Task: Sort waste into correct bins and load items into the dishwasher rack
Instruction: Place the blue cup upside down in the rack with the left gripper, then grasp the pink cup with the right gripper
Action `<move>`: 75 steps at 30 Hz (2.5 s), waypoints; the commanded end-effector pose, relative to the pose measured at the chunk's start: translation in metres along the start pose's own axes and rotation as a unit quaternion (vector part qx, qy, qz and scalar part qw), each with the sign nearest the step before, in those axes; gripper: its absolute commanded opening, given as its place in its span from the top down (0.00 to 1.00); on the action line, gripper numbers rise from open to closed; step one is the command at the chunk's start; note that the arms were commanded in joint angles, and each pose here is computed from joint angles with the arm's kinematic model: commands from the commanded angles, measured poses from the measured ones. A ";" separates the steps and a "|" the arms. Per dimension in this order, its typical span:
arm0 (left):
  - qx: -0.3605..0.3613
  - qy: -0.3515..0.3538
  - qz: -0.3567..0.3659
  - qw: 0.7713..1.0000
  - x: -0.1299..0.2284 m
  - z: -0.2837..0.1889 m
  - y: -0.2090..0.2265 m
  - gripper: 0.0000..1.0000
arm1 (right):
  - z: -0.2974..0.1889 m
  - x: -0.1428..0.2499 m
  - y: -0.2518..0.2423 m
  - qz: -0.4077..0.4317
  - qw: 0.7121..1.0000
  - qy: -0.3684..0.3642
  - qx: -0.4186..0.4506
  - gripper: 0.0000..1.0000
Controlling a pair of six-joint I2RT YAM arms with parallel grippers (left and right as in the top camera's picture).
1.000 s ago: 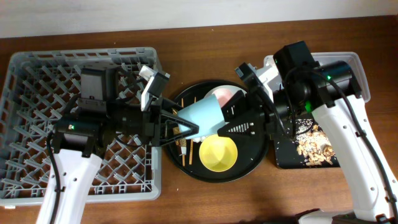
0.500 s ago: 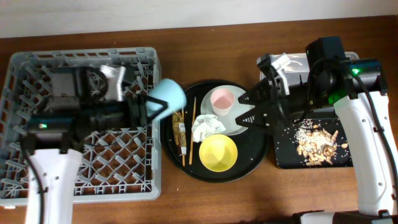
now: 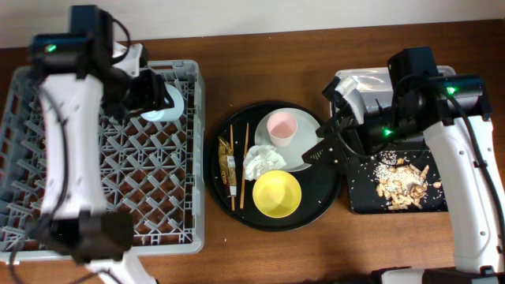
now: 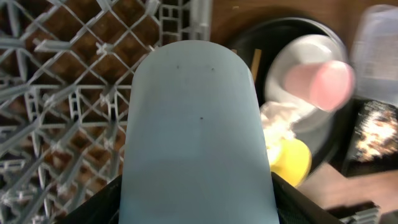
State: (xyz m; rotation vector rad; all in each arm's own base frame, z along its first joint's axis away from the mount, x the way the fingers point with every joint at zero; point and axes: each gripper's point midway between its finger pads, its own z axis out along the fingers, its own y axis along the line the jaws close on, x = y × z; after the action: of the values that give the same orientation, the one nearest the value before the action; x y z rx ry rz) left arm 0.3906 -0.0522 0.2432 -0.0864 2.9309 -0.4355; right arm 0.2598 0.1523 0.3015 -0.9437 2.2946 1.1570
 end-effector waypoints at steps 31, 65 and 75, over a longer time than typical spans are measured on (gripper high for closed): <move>-0.126 0.026 -0.005 0.992 -0.031 0.098 0.036 0.59 | 0.010 0.020 -0.018 0.025 0.999 0.034 0.016 0.01; 0.007 -0.100 0.035 0.994 0.018 -0.059 -0.031 0.01 | 0.073 -0.026 -0.097 0.120 0.890 0.023 0.439 0.55; 0.007 -0.100 0.035 0.994 0.018 -0.059 -0.031 0.01 | 0.154 0.007 -0.159 0.133 0.877 0.118 0.445 0.53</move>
State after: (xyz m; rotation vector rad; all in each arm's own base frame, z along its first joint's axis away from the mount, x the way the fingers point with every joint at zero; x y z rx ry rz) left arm 0.3623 -0.0661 0.3047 -0.0425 2.7266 -0.3996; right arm 0.3699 0.2088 0.1459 -0.4277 2.7313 0.0258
